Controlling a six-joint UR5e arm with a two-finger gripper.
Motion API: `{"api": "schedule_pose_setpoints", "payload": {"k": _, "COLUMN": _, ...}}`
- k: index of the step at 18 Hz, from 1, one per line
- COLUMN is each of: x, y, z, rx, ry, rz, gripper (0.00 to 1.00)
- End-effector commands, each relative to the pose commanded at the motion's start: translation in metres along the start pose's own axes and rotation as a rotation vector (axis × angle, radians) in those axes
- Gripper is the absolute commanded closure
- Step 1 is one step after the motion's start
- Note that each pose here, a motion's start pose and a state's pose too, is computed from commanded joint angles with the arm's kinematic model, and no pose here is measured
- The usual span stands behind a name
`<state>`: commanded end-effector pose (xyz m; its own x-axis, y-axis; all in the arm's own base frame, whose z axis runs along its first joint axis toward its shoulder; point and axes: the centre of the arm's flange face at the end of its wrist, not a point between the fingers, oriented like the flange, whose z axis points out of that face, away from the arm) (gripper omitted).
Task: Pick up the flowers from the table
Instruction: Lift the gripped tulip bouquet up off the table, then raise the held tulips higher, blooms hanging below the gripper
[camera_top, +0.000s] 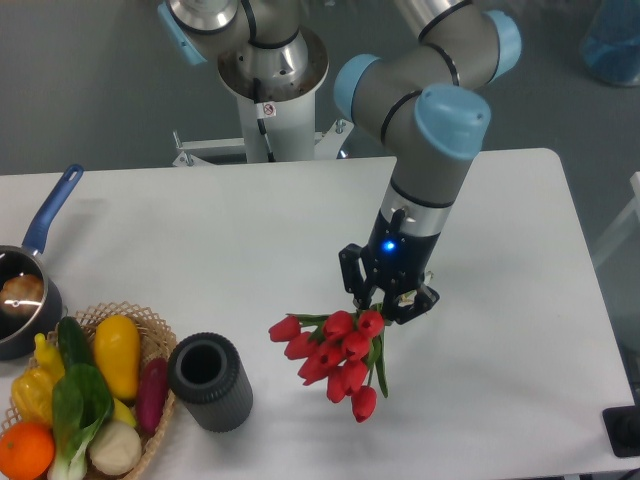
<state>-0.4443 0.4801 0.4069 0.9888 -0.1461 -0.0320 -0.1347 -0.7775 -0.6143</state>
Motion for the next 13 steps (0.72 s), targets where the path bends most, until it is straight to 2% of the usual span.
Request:
{"api": "schedule_pose_setpoints", "payload": {"k": 6, "x": -0.015, "y": 0.005, "z": -0.034, "rx": 0.092, "ry": -0.017, "rz": -0.047, "gripper": 0.67}}
{"api": "schedule_pose_setpoints", "payload": {"k": 13, "x": -0.026, "y": 0.015, "z": -0.062, "rx": 0.217, "ry": -0.004, "rz": -0.085, "gripper": 0.67}}
